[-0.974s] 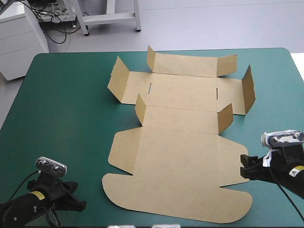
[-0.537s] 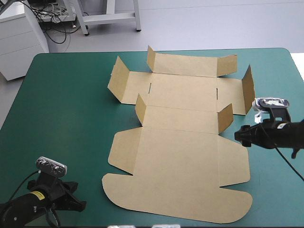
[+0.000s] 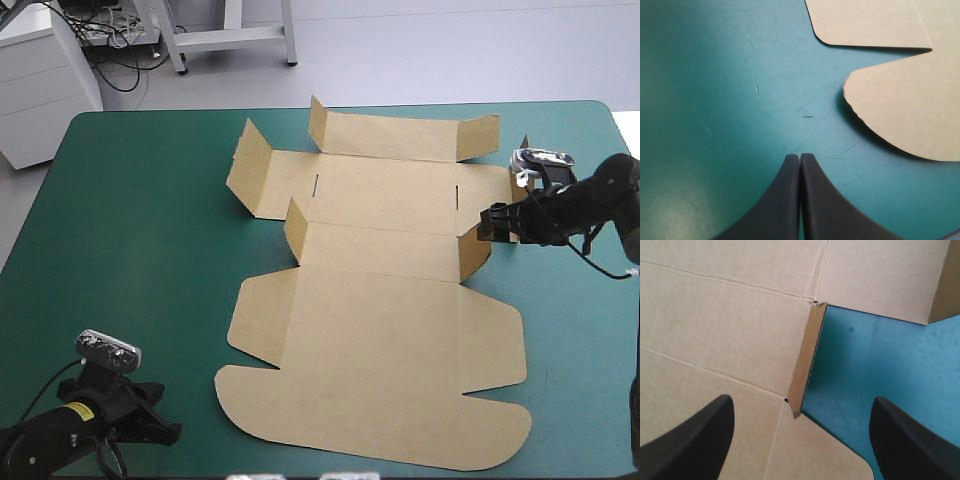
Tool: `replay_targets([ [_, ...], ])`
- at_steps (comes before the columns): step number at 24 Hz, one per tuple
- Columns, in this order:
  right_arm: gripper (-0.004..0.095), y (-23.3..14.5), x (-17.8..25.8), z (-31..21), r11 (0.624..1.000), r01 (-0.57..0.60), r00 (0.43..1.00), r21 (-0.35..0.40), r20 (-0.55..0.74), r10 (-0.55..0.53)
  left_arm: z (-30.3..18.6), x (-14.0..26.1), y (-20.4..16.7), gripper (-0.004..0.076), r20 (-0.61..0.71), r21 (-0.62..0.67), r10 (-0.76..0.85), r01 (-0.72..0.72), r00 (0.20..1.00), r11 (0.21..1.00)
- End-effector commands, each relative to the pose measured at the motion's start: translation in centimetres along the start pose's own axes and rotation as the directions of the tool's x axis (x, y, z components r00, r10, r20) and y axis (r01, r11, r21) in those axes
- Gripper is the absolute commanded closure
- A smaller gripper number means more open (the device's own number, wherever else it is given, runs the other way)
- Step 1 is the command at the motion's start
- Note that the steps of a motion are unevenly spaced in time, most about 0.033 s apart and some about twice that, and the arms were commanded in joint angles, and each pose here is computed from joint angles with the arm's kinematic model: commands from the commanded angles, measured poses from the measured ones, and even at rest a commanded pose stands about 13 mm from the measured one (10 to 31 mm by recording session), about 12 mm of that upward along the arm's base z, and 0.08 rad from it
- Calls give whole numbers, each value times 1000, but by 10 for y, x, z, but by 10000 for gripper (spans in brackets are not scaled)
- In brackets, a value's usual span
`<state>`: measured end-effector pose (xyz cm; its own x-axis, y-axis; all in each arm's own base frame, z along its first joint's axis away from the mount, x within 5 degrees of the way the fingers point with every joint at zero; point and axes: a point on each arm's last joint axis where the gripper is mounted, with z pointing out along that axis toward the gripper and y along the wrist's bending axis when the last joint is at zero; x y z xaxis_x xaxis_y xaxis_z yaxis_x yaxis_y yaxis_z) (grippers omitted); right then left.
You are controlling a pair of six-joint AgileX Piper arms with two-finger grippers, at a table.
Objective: Fold the box
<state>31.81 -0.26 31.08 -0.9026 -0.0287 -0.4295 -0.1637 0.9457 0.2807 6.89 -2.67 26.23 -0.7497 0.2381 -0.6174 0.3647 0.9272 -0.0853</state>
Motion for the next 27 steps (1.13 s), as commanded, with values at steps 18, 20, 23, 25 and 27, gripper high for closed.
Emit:
replay_targets([
  [18, 764, -11, -23, 85, 971, -74, 987, -226, -154, 39, -5, -9, -1, 756, 61, 3, -6, 6, 998, 1000],
  [20, 923, -9, -24, 85, 972, -57, 989, -230, -144, 24, -5, -9, -1, 756, 61, 3, -6, 6, 998, 1000],
  [23, 922, -8, -28, 81, 972, -43, 991, -232, -132, 13, -5, -9, -1, 756, 61, 3, -6, 6, 998, 1000],
  [25, 922, -7, -32, 76, 972, -27, 992, -233, -130, -4, -5, -9, -1, 756, 61, 3, -6, 6, 998, 1000],
  [27, 921, -5, -36, 69, 974, 8, 990, -227, -133, -39, -5, -9, -1, 756, 61, 3, -6, 6, 998, 1000],
])
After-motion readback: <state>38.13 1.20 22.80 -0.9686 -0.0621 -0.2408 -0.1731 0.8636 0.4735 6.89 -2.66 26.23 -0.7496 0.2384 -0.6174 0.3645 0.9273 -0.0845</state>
